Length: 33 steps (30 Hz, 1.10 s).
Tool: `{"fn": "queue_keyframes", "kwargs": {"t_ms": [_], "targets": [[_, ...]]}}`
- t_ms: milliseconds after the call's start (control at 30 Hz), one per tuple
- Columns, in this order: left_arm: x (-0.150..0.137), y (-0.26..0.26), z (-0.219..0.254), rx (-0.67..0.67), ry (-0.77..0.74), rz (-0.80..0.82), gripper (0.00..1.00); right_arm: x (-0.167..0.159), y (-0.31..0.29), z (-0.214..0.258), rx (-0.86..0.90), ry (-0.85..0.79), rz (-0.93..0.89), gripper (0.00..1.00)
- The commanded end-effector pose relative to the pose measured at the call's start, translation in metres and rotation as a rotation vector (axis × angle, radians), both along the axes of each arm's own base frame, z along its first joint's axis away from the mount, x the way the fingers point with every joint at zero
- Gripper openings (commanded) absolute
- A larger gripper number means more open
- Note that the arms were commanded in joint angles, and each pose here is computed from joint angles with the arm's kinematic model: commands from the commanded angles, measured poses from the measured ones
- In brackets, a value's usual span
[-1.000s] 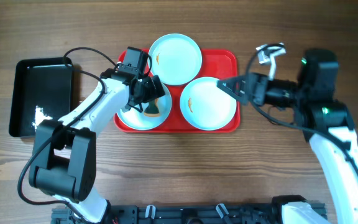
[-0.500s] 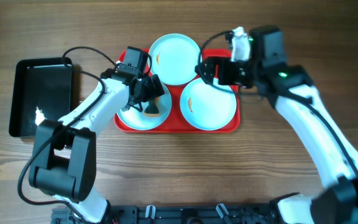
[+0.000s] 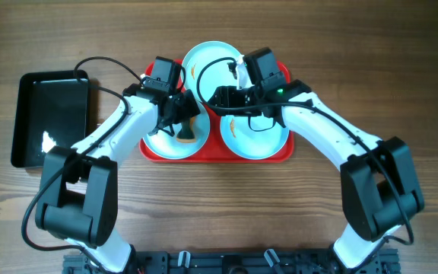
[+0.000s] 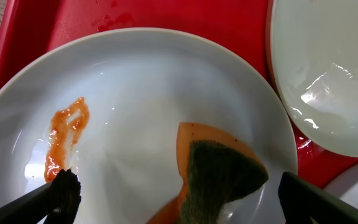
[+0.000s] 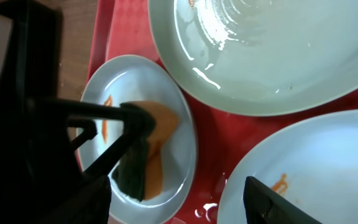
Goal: Clean dirty plates on tray and stack at the side
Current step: 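Move the right gripper to the lower-left plate's rim and grasp it, then scrub the sauce on the held plate with the left gripper's sponge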
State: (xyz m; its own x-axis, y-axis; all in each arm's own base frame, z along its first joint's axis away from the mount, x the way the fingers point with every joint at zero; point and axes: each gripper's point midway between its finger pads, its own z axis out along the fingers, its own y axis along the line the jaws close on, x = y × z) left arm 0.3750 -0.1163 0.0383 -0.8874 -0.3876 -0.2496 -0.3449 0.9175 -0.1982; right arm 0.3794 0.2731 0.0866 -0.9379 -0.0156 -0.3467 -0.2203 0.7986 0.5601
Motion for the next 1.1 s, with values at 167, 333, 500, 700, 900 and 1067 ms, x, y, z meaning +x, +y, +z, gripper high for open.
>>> {"fn": "queue_keyframes", "kwargs": {"t_ms": [167,333,500,700,900,1067], "targets": [[0.0,0.003,-0.003,0.017,0.001,0.022,1.0,0.004,0.008,-0.016,-0.029,-0.001,-0.019,0.44],[-0.002,0.016,-0.004,0.06,0.006,0.131,1.0,-0.001,0.011,-0.031,-0.05,0.026,-0.011,0.47],[-0.003,0.017,-0.005,0.061,0.008,0.143,1.0,-0.006,0.018,-0.037,-0.055,0.032,0.009,0.51],[-0.003,0.018,-0.005,0.062,0.01,0.143,1.0,-0.008,0.021,-0.041,-0.11,-0.001,0.013,0.51],[-0.006,0.024,-0.008,0.076,0.015,0.185,1.0,-0.012,0.029,-0.042,-0.122,-0.02,0.036,0.51],[-0.007,0.024,-0.008,0.077,0.018,0.184,1.0,-0.01,0.029,-0.053,-0.13,-0.012,0.033,0.51]]}}
